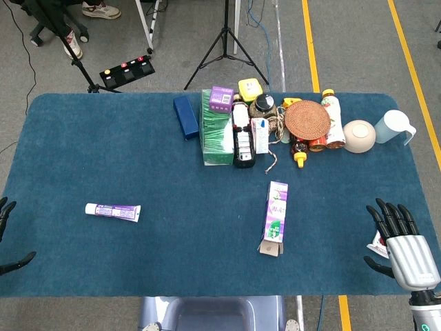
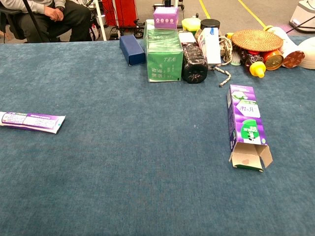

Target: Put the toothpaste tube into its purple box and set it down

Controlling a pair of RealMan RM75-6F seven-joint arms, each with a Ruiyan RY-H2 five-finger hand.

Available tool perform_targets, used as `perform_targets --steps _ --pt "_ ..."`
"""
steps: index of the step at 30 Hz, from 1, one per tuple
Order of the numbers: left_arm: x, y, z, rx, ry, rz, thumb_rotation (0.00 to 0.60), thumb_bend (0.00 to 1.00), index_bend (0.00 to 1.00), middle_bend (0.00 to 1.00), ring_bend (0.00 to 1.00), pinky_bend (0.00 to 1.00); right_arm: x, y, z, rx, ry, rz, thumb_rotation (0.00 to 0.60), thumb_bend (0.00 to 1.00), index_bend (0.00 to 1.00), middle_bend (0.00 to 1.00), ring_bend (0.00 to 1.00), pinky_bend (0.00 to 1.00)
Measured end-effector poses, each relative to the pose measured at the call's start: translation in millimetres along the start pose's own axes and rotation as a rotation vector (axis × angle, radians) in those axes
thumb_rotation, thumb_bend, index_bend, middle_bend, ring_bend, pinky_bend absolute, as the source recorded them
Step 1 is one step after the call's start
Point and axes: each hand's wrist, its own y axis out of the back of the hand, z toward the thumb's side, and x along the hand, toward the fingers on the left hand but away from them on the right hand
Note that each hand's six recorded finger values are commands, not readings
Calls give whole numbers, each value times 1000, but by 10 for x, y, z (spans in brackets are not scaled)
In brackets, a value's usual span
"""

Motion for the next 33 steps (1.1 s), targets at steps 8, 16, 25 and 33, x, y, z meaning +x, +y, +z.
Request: perform_targets --steps 8,16,25,33 --pt "39 -85 37 28 -36 -47 600 93 0 0 0 23 4 2 -7 -3 -5 1 600 0 9 0 0 0" --pt "424 -278 140 77 -142 -126 600 93 0 0 0 23 11 49 -28 -9 -13 -15 600 0 9 0 0 0" --pt "1041 -616 266 134 -236 -238 600 112 0 0 0 23 -38 24 -33 -11 -22 -8 600 0 9 0 0 0" --pt "1150 -782 332 157 -229 -239 600 112 0 0 0 23 -44 30 -50 -19 -26 -8 600 0 9 0 0 0"
